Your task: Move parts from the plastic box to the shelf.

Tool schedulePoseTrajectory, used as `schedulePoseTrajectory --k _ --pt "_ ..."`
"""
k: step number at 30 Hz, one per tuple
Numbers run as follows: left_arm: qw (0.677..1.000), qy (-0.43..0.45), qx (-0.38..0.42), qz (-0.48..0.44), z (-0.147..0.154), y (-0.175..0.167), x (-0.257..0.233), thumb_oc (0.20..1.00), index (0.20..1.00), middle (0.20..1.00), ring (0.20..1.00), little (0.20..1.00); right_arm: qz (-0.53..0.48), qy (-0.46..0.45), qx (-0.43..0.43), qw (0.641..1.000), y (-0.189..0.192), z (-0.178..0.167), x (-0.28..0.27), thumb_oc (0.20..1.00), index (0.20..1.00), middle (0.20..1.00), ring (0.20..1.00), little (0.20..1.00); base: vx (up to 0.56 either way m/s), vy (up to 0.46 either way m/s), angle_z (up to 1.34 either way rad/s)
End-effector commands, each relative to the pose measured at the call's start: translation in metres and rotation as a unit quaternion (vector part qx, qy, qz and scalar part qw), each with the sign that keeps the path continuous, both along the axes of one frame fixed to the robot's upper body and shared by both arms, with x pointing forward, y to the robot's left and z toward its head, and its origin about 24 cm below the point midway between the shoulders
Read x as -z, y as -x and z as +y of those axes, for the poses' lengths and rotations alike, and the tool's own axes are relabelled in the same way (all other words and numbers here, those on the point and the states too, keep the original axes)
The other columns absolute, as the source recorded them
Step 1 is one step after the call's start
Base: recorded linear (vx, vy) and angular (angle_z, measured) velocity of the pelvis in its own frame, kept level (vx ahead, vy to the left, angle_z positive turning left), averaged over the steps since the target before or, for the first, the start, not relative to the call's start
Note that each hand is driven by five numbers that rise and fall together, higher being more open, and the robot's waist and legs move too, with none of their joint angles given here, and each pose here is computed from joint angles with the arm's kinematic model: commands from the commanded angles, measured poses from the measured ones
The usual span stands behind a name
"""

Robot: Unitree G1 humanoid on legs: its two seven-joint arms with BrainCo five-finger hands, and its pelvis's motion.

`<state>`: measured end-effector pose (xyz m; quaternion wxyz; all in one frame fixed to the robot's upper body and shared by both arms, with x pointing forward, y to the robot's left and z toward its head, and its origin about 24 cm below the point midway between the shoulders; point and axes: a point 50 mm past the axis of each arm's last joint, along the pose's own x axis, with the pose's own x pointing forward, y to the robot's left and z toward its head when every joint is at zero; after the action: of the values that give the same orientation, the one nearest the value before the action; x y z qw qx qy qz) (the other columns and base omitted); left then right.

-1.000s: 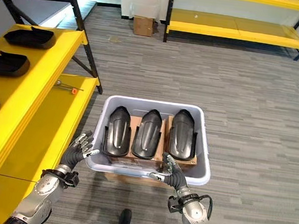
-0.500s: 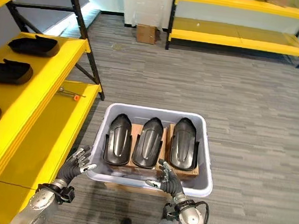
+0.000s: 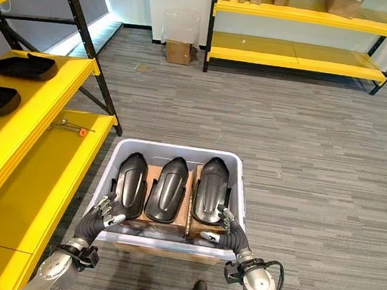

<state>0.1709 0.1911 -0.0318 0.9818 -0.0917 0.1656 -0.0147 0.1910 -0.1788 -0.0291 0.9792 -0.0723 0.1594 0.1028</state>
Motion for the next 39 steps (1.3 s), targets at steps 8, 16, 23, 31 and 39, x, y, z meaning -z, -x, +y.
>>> schedulePoseTrajectory --k 8,16,23,31,39 --pt "0.988 0.092 0.008 -0.124 -0.01 -0.037 -0.044 1.0 1.0 1.0 1.0 1.0 -0.182 0.058 0.014 0.982 -0.079 0.009 -0.061 1.0 1.0 1.0 1.0 1.0 -0.06 -0.022 -0.08" --pt "0.961 0.141 0.056 -0.23 -0.038 -0.074 -0.093 1.0 1.0 1.0 1.0 1.0 -0.243 0.081 0.044 0.966 -0.151 0.026 -0.112 1.0 1.0 1.0 1.0 1.0 -0.29 0.04 -0.12" --pt "0.953 0.138 0.072 -0.261 -0.049 -0.086 -0.11 1.0 1.0 1.0 1.0 1.0 -0.335 0.108 0.097 0.931 -0.197 0.02 -0.195 1.0 1.0 1.0 1.0 1.0 -0.09 0.045 -0.02" --pt "0.951 0.141 0.072 -0.266 -0.052 -0.089 -0.115 1.0 1.0 1.0 1.0 1.0 -0.354 0.114 0.103 0.923 -0.203 0.021 -0.214 1.0 1.0 1.0 1.0 1.0 -0.03 0.01 0.06" --pt "0.949 0.139 0.076 -0.273 -0.05 -0.089 -0.118 1.0 1.0 1.0 1.0 1.0 -0.364 0.138 0.114 0.914 -0.212 0.018 -0.234 1.0 1.0 1.0 1.0 1.0 -0.01 -0.001 0.04"
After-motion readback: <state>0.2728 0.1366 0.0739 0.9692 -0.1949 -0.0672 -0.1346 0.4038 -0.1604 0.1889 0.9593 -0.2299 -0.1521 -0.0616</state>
